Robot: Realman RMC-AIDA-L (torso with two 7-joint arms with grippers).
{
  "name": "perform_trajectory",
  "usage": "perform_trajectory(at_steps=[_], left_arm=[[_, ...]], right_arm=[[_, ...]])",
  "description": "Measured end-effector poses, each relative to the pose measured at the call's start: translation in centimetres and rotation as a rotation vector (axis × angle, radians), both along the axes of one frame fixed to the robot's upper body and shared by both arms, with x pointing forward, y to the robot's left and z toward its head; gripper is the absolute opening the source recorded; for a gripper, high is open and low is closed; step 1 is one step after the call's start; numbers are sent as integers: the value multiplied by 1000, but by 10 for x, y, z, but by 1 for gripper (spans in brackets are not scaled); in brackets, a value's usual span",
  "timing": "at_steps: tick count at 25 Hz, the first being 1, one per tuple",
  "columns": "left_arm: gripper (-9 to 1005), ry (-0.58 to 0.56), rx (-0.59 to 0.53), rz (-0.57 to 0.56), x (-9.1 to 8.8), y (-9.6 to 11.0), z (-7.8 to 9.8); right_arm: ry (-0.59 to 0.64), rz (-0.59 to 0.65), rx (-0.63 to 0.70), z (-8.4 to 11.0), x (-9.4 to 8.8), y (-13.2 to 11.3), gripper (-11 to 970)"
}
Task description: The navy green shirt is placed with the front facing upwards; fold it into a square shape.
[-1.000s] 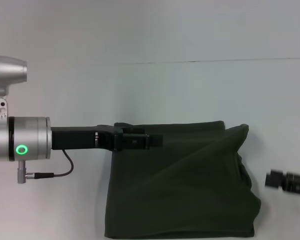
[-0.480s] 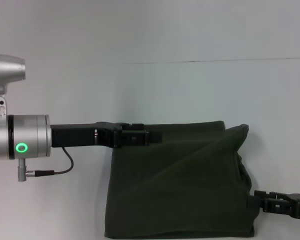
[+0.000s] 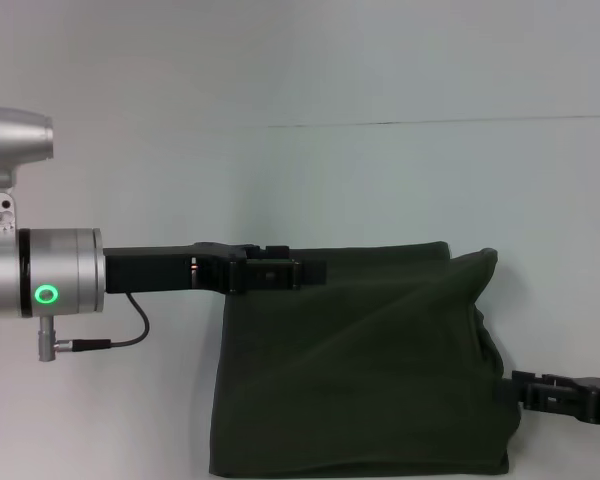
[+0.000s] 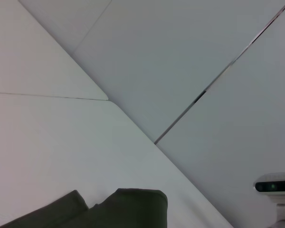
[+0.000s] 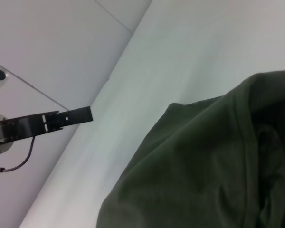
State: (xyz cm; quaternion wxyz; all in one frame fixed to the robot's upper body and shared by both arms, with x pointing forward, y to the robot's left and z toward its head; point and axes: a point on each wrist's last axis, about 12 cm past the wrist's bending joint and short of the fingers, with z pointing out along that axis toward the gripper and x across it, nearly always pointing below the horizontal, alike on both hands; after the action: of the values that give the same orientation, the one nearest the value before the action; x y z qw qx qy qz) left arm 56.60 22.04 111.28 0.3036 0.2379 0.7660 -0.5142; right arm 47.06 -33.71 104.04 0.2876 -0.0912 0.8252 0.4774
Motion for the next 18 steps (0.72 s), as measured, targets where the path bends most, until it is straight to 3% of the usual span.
perform_trajectory(at_steps=[18], left_arm=[[864, -3, 4, 10, 1, -1, -1]], right_arm=[[35, 65, 10, -4, -2, 11, 852]])
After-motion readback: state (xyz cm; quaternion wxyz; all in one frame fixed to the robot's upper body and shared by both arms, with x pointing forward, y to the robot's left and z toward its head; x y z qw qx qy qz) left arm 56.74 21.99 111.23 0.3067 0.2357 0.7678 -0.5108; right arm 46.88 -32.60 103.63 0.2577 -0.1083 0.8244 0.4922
